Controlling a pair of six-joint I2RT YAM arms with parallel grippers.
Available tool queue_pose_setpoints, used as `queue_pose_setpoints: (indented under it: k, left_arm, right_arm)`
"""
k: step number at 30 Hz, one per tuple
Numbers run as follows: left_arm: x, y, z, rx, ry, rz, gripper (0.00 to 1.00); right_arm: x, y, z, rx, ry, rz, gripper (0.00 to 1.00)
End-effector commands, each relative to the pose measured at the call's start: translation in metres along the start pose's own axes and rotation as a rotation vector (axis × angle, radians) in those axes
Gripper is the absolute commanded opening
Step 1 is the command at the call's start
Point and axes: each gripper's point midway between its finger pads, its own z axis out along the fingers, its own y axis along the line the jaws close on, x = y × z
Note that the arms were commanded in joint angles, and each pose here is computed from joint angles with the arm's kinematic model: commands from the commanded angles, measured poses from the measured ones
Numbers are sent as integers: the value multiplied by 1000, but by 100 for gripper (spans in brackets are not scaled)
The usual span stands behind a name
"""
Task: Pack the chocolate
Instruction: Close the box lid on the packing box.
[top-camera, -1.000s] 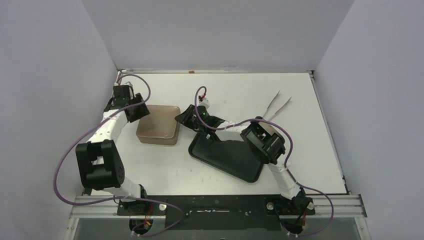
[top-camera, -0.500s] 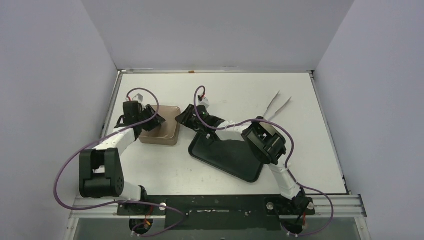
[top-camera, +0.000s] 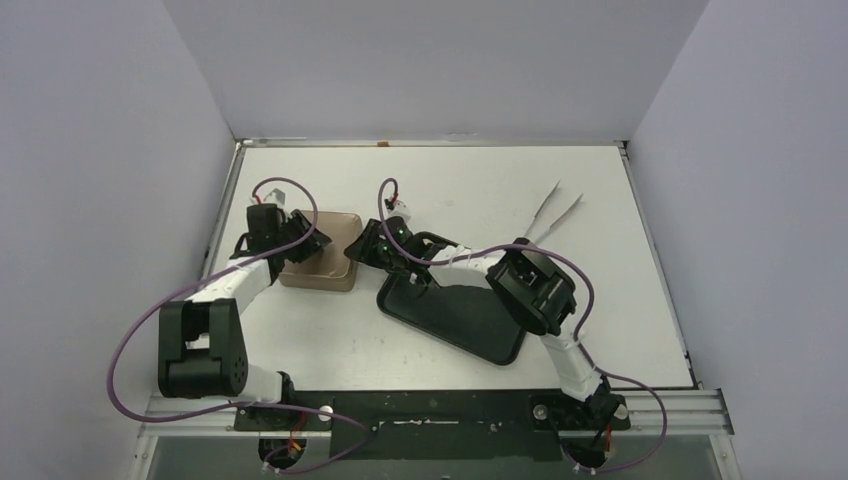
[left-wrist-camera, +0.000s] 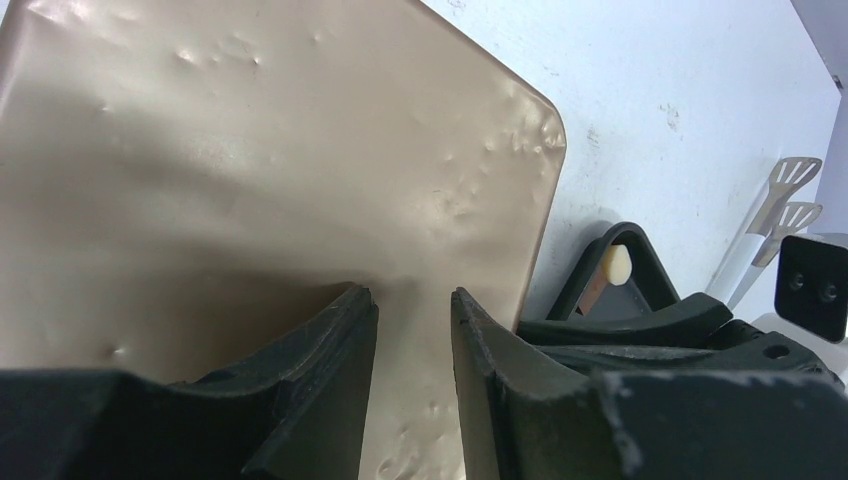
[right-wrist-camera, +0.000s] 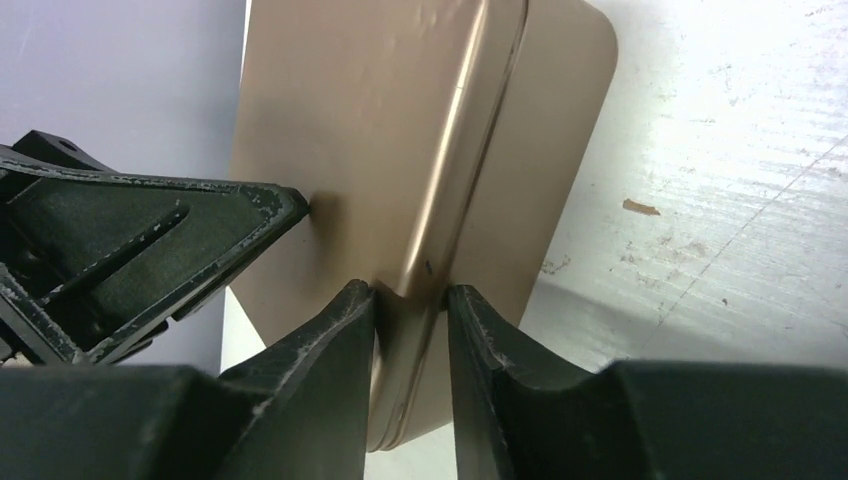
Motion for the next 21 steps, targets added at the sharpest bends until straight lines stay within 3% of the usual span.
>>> queue_pose_setpoints:
  k: [1, 4, 8, 11, 13, 17, 21]
  left_arm:
    - [45, 43, -3, -159, 125, -29, 33]
    - [48, 43, -4, -159, 129, -32, 34]
    - [46, 35, -1, -119, 135, -49, 34]
    - [13, 19, -4, -84, 88, -36, 36]
    - [-17, 16, -13, -82, 53, -12, 41]
    - [-72, 47, -37, -191, -59, 28, 52]
    - [-78, 80, -38, -259, -62, 10, 59]
  right_arm:
    - [60, -48, -9, 111, 167, -12, 17]
    - [73, -81, -19, 192, 161, 0, 0]
    - [86, -111, -23, 255, 182, 4, 0]
    - [72, -107, -23, 228, 154, -9, 0]
    - [52, -93, -25, 196, 121, -29, 7]
    - [10, -60, -32, 116, 50, -36, 23]
    - [-4, -42, -27, 38, 58, -10, 33]
